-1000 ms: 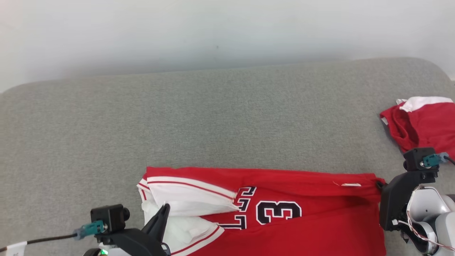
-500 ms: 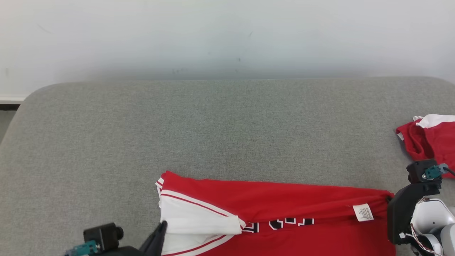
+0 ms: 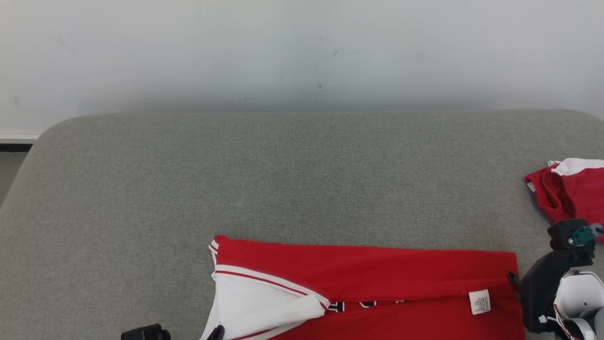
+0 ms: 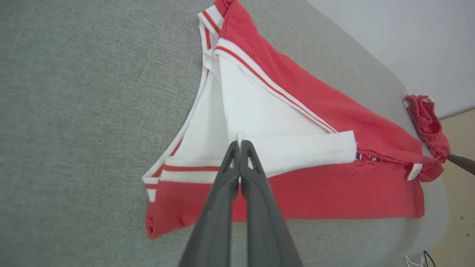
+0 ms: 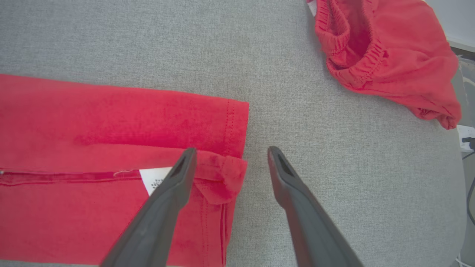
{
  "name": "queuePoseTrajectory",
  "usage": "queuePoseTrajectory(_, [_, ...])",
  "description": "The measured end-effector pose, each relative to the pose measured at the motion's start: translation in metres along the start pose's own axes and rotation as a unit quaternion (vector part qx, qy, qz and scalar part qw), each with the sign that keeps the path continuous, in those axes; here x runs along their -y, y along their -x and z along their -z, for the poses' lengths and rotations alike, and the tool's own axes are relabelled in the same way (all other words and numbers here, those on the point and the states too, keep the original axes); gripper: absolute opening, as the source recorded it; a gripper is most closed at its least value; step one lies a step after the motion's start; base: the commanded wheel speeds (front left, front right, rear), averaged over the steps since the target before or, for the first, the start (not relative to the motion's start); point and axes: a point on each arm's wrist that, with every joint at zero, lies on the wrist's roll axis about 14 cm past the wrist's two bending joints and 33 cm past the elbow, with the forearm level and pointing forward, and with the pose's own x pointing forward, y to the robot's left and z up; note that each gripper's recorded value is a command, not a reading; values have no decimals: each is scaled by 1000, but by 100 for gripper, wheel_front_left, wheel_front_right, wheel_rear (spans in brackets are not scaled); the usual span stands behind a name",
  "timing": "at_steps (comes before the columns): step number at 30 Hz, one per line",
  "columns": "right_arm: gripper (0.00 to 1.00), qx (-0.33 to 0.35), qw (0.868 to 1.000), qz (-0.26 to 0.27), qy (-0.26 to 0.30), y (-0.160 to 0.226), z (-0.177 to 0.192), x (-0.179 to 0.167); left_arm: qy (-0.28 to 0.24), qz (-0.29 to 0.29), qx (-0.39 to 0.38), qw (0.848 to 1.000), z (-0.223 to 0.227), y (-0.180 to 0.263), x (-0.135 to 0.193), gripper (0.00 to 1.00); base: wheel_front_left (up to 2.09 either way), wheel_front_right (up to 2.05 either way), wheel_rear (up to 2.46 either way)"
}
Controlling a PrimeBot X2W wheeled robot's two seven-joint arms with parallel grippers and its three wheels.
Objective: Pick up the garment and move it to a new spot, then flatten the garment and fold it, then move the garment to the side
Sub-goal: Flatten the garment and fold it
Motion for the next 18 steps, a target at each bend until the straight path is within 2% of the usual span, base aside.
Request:
queuePoseTrajectory(6, [100, 4, 1000, 8, -13, 7, 1, 4, 3, -17, -5, 1000, 10, 2, -12, 0, 0, 0, 0])
queuePoseTrajectory(7, [100, 5, 1000, 9, -14, 8, 2, 5, 2, -15, -3, 1000, 10, 2, -11, 11, 0, 0, 0])
queuePoseTrajectory(8, [100, 5, 1000, 9, -16, 9, 2, 5, 1, -16, -1, 1000, 10, 2, -12, 50, 0, 0, 0])
queuePoseTrajectory(9, [100, 3, 1000, 10, -18, 10, 3, 4, 0, -18, 0, 1000, 10, 2, -13, 100, 0, 0, 0])
queuePoseTrajectory(14, [100, 21, 999, 10, -34, 15, 0, 0, -22, -35, 0, 999, 14, 4, -25, 100, 0, 0, 0])
queuePoseTrajectory(18, [100, 65, 996, 23, -58, 25, -13, 6, -39, -44, 10, 998, 13, 9, -33, 100, 0, 0, 0])
